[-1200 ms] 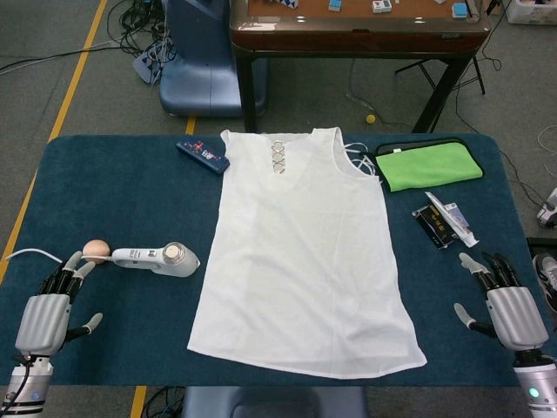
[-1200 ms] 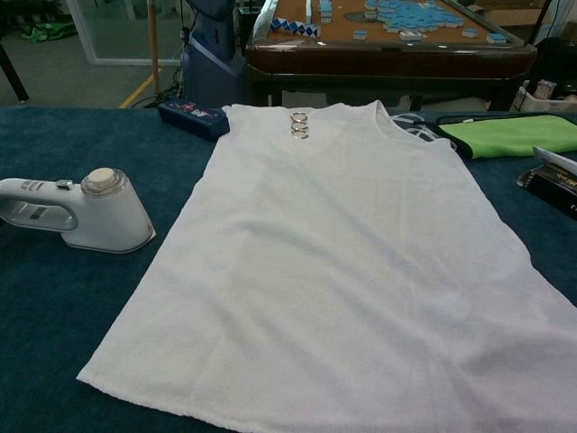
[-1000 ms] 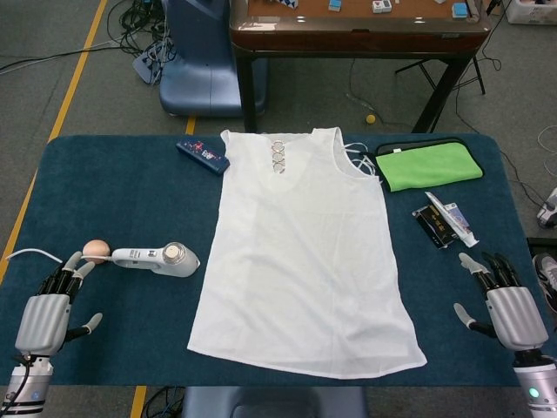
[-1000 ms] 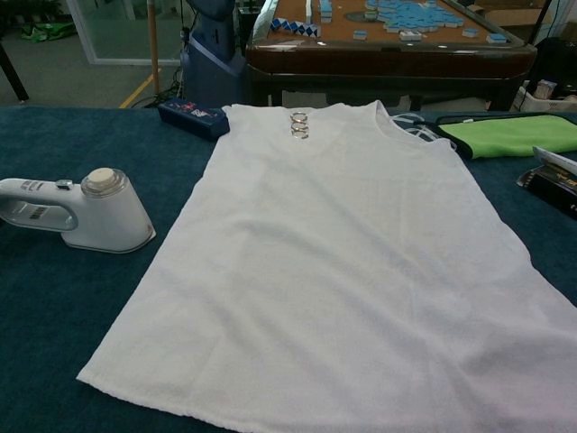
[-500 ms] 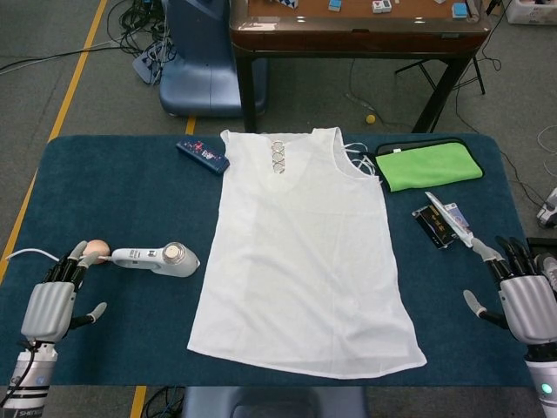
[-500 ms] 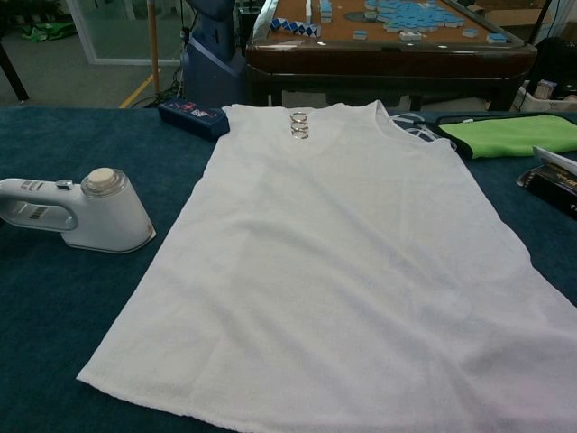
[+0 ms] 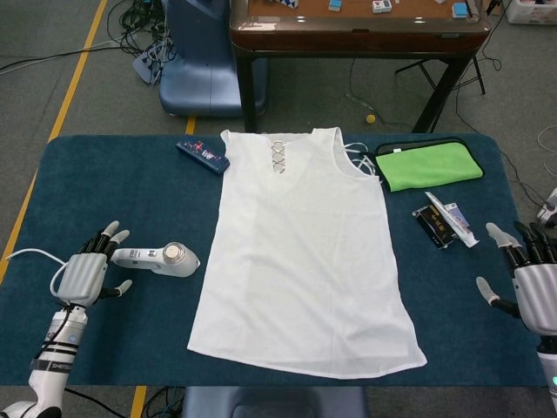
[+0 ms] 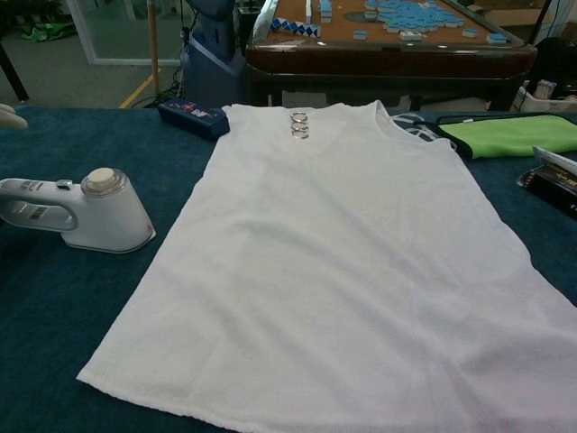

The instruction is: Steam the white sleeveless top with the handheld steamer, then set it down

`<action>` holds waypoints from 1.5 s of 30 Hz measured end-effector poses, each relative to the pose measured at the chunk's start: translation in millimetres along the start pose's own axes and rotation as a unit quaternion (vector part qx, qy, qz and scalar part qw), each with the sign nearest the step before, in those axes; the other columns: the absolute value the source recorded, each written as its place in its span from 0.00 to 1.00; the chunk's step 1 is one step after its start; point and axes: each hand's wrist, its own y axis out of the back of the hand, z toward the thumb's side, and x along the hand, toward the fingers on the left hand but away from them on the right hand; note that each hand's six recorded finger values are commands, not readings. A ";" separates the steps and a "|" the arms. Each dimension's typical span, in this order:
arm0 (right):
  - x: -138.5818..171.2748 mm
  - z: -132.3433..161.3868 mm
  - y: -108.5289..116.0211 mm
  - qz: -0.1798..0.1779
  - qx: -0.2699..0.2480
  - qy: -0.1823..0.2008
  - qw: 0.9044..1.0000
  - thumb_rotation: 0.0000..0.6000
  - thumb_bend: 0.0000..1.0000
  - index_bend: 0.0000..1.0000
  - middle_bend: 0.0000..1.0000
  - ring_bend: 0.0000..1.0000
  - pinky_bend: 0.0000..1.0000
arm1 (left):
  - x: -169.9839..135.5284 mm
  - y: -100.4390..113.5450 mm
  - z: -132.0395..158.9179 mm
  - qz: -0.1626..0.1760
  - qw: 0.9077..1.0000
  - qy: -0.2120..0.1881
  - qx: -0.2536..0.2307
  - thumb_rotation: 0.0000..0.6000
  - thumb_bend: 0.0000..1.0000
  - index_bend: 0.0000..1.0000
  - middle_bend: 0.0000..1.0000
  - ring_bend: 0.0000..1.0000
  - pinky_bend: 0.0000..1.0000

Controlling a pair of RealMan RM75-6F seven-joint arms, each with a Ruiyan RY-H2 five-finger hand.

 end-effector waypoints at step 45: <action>1.3 -8.5 -10.3 0.025 -0.006 -0.013 1.000 1.00 0.31 0.11 0.25 0.08 0.00 | 82.6 -56.6 3.5 -0.019 0.999 0.031 0.038 1.00 0.17 0.48 0.38 0.35 0.20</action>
